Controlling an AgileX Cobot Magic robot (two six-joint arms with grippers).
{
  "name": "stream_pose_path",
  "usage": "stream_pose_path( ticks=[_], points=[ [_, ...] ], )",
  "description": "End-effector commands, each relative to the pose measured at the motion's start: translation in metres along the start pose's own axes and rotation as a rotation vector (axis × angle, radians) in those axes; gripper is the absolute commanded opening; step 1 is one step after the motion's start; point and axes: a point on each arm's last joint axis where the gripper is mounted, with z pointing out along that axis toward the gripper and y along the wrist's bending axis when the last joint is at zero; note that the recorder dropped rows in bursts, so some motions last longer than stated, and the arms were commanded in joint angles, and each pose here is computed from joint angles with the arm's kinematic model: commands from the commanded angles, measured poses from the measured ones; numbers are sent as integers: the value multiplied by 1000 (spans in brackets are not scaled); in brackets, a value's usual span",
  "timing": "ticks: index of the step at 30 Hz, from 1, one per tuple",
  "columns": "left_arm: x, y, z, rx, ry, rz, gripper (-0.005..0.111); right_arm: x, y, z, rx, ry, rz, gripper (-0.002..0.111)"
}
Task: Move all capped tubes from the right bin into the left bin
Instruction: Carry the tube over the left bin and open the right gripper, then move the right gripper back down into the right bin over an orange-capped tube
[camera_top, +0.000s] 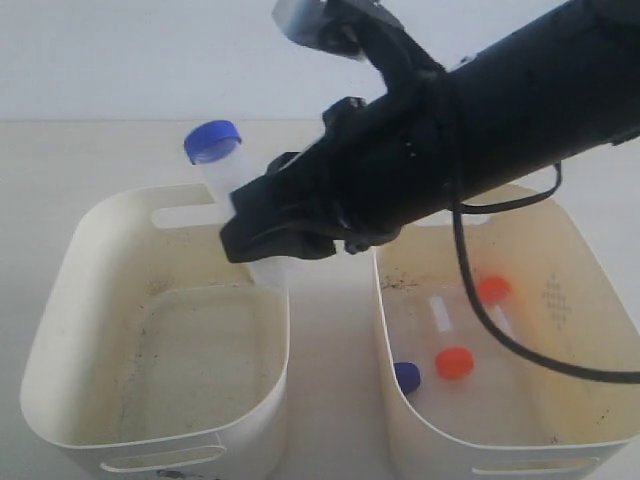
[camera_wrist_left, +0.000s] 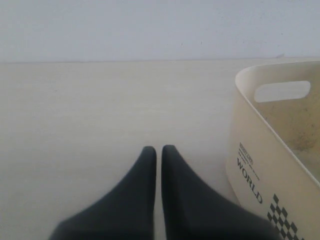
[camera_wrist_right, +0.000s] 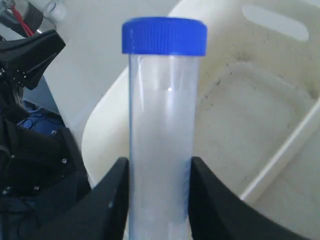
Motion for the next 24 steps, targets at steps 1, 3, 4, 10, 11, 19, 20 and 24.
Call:
stream_pose_path(
  ticks=[1, 3, 4, 10, 11, 19, 20, 24],
  points=[
    [-2, 0, -1, 2, -14, -5, 4, -3, 13, 18, 35, -59, -91, 10],
    [-2, 0, -1, 2, -14, -5, 4, -2, 15, 24, 42, -63, -103, 24],
    [-2, 0, -1, 2, -14, -5, 4, -1, 14, 26, 45, -61, -101, 32],
    [-2, 0, -1, 2, -14, -5, 4, -3, 15, 22, 55, -82, -65, 5],
    [-2, 0, -1, 2, -14, -5, 4, -5, 15, 18, 65, -93, -84, 0],
    [-2, 0, -1, 2, -14, -5, 4, -11, 4, -31, 227, -172, 47, 0],
    [-2, 0, -1, 2, -14, -5, 4, -10, -1, -39, 263, -161, 84, 0],
    [-2, 0, -1, 2, -14, -5, 4, 4, -25, -59, 435, -37, 217, 0]
  ],
)
